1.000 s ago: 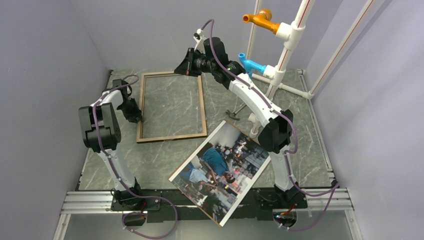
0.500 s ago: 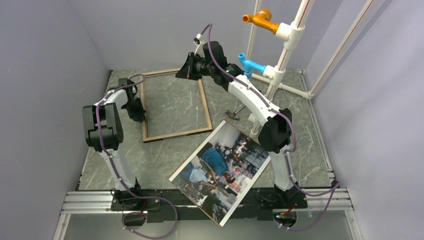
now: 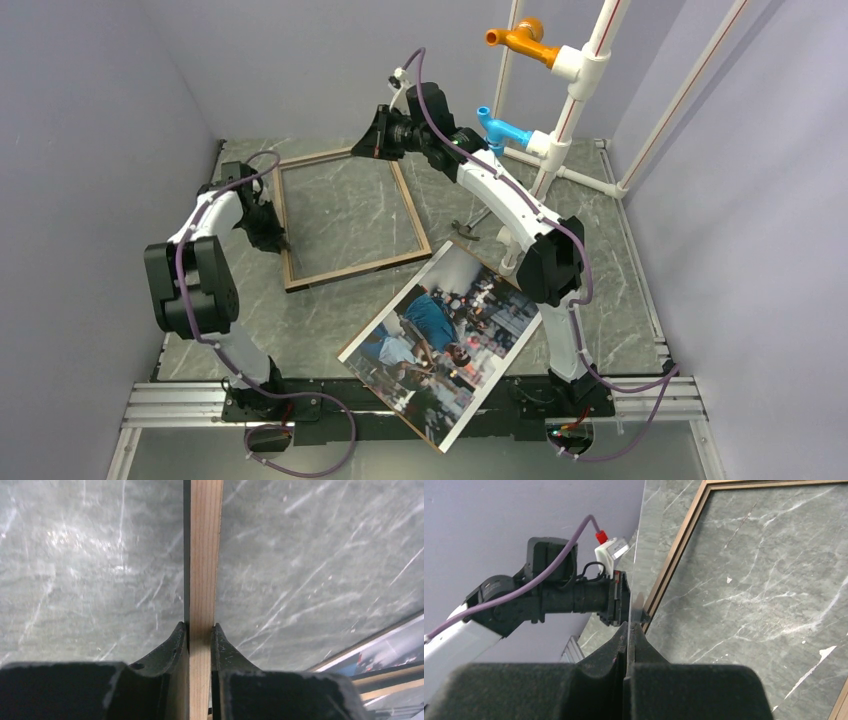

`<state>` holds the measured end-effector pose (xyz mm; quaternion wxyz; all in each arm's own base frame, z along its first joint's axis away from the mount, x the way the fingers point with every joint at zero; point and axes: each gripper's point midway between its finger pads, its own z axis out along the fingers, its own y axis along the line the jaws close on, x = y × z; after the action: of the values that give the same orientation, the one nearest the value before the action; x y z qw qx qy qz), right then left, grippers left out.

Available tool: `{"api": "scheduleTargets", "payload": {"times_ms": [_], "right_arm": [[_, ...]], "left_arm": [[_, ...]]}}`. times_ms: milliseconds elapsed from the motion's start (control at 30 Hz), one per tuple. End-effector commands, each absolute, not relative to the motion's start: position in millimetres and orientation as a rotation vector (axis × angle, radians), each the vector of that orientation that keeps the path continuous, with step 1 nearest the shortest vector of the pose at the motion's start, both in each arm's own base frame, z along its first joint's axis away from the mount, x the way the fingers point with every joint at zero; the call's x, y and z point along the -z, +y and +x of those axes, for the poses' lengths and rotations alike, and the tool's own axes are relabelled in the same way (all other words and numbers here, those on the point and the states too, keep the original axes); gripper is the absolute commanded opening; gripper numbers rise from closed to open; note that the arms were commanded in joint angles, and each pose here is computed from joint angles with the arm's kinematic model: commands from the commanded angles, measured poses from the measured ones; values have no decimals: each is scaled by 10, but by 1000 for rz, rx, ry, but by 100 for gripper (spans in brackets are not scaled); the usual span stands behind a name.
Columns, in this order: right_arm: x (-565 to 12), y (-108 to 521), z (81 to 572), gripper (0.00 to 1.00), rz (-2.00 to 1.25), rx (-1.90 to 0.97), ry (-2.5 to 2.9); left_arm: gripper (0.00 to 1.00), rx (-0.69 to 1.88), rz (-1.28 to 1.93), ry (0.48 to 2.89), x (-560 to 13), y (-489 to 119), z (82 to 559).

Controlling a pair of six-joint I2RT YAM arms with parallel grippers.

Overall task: Put the photo into the frame
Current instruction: Pick up the photo frame from the center of the board, then place the photo frame at the center of the board.

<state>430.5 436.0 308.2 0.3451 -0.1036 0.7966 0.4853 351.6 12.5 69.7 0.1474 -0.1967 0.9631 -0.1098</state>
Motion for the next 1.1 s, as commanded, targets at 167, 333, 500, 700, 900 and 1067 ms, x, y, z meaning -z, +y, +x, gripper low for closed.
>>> {"api": "scheduleTargets", "payload": {"times_ms": [167, 333, 500, 700, 900, 1067], "right_arm": [[-3661, 4182, 4184, 0, -281, -1290, 1926], [-3554, 4115, 4138, 0, -277, -1261, 1960], [-3463, 4083, 4112, 0, -279, -1246, 1983], [-3379, 4082, 4099, 0, -279, -1245, 2003], [-3305, 4086, 4098, 0, -277, -1245, 2023], [-3224, 4058, 4089, 0, -268, -1225, 2046]], "left_arm": [[0, 416, -386, 2740, -879, -310, 3130], [0, 424, -331, 2741, -888, -532, 2893], [0, 381, -293, 2755, -857, -620, 2707], [23, 326, -277, 2860, -642, -560, 2533], [53, 500, -279, 2897, -518, -763, 2400], [77, 437, -314, 2877, -515, -680, 2375]]}}
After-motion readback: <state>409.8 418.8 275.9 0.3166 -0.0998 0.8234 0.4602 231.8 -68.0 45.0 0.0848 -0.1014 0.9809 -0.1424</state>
